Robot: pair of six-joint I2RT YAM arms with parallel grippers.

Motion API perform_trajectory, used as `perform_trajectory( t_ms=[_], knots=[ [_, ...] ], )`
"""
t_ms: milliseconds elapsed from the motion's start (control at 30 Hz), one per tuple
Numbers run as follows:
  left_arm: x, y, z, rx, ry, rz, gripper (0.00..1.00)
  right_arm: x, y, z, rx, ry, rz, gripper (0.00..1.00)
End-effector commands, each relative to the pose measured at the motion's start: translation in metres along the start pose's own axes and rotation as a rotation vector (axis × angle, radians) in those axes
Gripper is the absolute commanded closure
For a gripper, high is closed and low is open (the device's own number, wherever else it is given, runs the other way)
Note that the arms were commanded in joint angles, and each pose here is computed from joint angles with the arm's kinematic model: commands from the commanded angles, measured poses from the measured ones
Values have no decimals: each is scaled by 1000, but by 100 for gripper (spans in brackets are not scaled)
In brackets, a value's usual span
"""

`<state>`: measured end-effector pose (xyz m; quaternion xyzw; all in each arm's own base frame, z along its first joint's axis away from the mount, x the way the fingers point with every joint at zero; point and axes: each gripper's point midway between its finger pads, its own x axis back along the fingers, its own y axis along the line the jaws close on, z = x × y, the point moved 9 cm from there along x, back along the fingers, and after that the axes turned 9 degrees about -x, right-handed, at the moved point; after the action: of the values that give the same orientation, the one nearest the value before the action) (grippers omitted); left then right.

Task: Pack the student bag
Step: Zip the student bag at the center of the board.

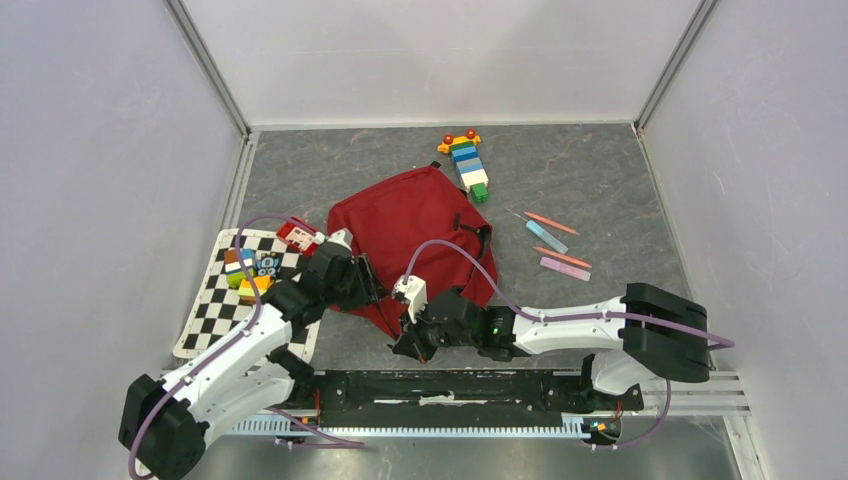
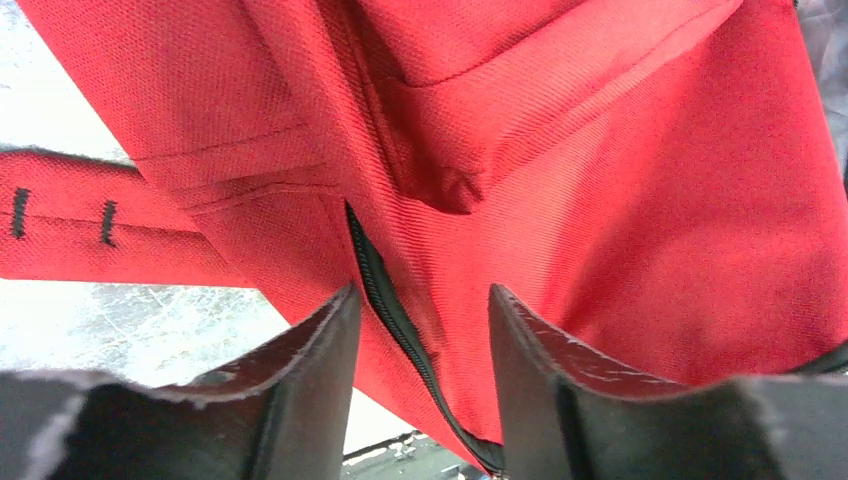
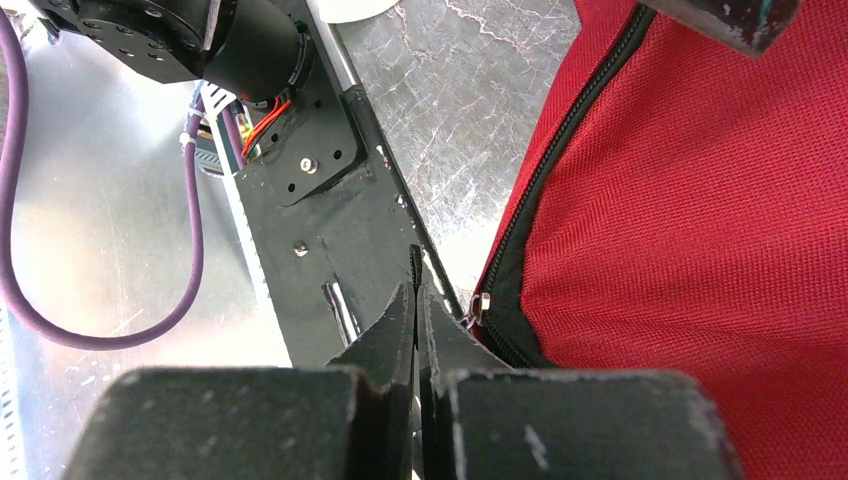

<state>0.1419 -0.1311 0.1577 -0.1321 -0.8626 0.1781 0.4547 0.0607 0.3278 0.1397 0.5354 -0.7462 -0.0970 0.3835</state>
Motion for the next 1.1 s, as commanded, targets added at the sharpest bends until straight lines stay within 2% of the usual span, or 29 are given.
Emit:
perform_trajectory(
  t_ms=[0,233,333,700,1067],
  knots=[
    [-3,-6,-6,54,-72,36,50,6,14,-9,15,-35,-49,100],
    [-1,-2,-10,29,-108,-6,88,11,13,-9,10,-40,-28,100],
    [3,1,-15,-7,-119,-60,98,14,11,-9,12,-44,-4,100],
    [11,19,-52,-26,-181,-139,98,37,2,-11,43,-66,110,100],
    [1,33,-102,-89,-174,-205,98,40,0,-16,47,-96,151,100]
  ],
)
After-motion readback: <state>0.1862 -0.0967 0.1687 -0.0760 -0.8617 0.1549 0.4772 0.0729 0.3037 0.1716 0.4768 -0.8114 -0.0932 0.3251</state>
